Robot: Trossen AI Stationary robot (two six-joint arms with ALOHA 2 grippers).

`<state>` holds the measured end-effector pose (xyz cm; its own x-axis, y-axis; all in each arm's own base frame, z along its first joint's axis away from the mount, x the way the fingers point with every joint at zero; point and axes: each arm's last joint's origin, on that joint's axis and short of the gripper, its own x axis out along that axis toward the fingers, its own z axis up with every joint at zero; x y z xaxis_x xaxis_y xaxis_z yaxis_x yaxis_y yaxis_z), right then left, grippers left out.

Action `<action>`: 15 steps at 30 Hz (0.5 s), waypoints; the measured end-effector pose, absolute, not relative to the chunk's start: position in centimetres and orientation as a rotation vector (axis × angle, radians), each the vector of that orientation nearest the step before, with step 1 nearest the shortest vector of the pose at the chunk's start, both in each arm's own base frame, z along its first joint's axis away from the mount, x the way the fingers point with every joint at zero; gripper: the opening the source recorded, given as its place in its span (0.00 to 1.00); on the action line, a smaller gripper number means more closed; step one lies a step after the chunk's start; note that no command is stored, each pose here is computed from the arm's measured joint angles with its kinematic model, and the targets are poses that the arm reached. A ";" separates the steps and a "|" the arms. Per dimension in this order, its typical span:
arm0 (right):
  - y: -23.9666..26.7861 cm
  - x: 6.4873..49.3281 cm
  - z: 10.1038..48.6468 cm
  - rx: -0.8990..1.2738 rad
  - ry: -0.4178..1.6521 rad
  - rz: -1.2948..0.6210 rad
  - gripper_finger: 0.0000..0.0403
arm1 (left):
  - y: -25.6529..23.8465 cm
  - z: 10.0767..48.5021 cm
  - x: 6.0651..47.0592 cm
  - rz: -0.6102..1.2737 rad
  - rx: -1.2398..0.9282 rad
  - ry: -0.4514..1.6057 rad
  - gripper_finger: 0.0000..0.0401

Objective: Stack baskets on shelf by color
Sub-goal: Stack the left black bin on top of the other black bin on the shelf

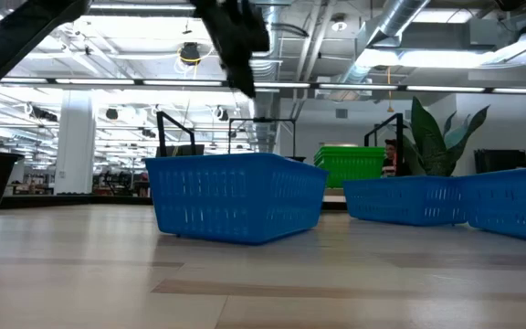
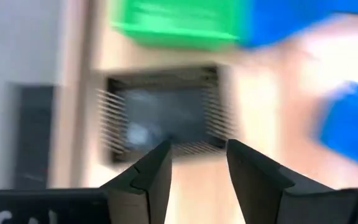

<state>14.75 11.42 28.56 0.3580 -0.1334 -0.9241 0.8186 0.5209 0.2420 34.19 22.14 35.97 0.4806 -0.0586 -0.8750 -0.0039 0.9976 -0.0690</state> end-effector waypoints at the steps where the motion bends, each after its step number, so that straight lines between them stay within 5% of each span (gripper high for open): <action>1: 11.4 14.7 28.6 0.805 1.023 -0.711 0.61 | 21.2 36.7 33.7 -0.071 -0.112 1.094 0.35; 8: 11.2 14.5 28.5 0.777 1.033 -0.728 0.61 | 14.0 39.3 33.0 -0.135 -0.222 1.134 0.35; 15: 11.2 14.5 28.5 0.752 1.043 -0.716 0.61 | 6.9 35.7 33.0 0.016 -0.254 1.373 0.35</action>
<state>14.49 11.21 28.50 0.3341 -0.1577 -0.9292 0.8103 0.5516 0.1978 32.97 6.88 35.72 0.2013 -0.1371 -0.9699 -0.1590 0.9725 -0.1705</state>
